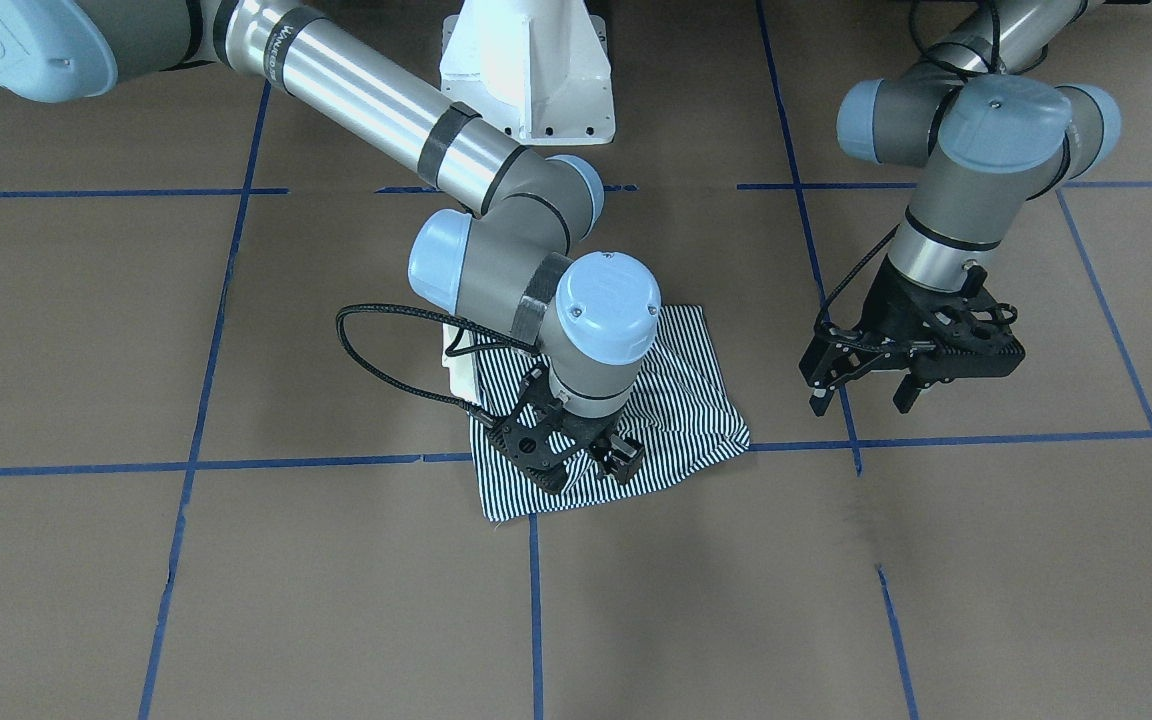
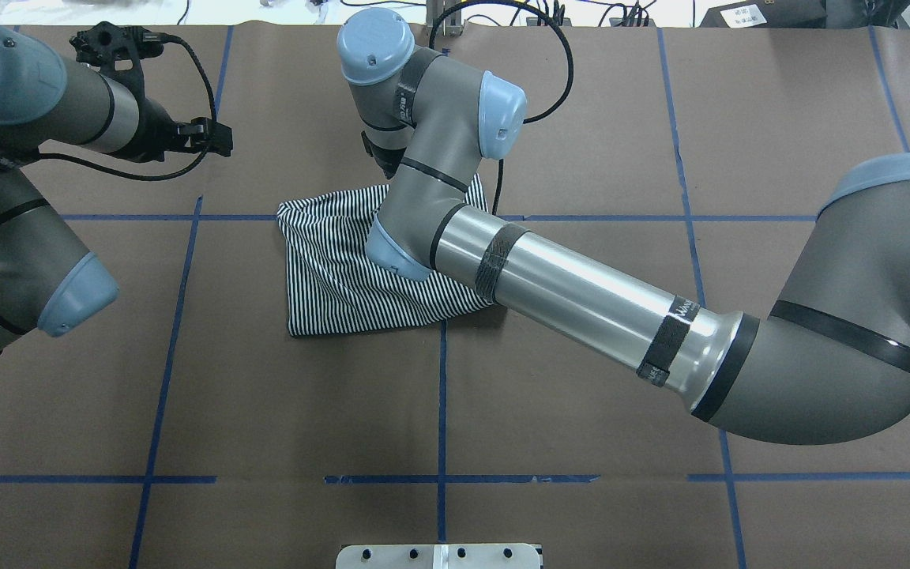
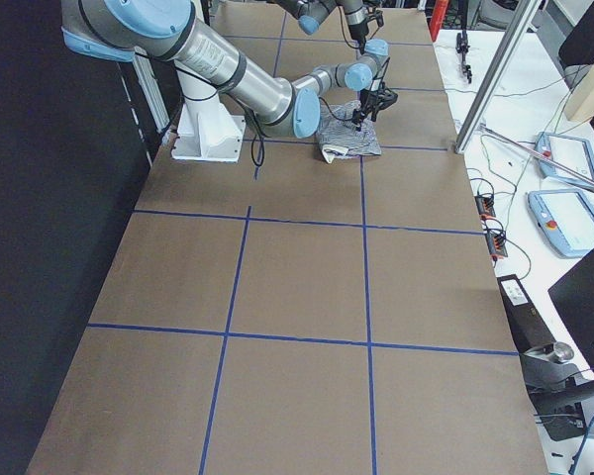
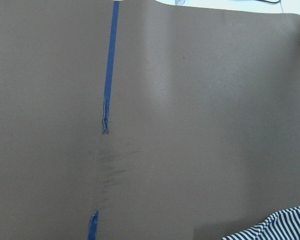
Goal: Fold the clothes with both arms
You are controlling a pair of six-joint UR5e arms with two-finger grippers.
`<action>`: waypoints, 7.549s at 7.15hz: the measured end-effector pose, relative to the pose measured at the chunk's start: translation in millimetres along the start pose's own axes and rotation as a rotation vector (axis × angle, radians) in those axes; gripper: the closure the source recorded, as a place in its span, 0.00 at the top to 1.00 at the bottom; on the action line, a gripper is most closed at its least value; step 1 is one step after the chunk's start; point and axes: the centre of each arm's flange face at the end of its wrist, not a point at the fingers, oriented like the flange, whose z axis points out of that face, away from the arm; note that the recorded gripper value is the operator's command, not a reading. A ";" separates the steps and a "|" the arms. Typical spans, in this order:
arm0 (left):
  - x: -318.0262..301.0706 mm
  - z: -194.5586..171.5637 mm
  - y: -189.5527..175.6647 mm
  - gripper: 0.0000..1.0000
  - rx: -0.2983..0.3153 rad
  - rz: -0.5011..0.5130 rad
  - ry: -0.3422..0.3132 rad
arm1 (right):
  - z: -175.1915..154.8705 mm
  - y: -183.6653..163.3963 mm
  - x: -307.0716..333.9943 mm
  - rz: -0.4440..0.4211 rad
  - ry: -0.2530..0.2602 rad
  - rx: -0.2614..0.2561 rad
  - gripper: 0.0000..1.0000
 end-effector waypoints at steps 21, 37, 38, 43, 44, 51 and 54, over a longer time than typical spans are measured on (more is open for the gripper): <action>-14.4 -17.9 -14.8 1.00 0.013 -0.003 0.007 | -81.9 -183.7 53.9 -0.247 -0.064 0.067 1.00; -484.5 -121.0 6.9 1.00 -0.332 0.349 -0.183 | -89.8 -548.2 766.7 -0.856 -0.117 -0.090 1.00; -486.3 -120.1 8.8 1.00 -0.340 0.342 -0.184 | -89.1 -549.5 766.0 -0.839 -0.125 -0.075 1.00; -488.4 -119.3 11.1 1.00 -0.345 0.329 -0.185 | -102.5 -542.3 737.2 -0.783 -0.108 -0.021 1.00; -488.6 -117.7 12.2 1.00 -0.345 0.284 -0.176 | -104.9 -539.9 732.6 -0.773 -0.099 -0.014 1.00; -485.0 -109.9 17.4 1.00 -0.348 0.070 -0.093 | -106.0 -537.5 729.8 -0.743 -0.101 -0.014 1.00; -485.2 -109.8 17.4 1.00 -0.348 0.070 -0.095 | -106.2 -537.2 729.5 -0.743 -0.105 -0.016 1.00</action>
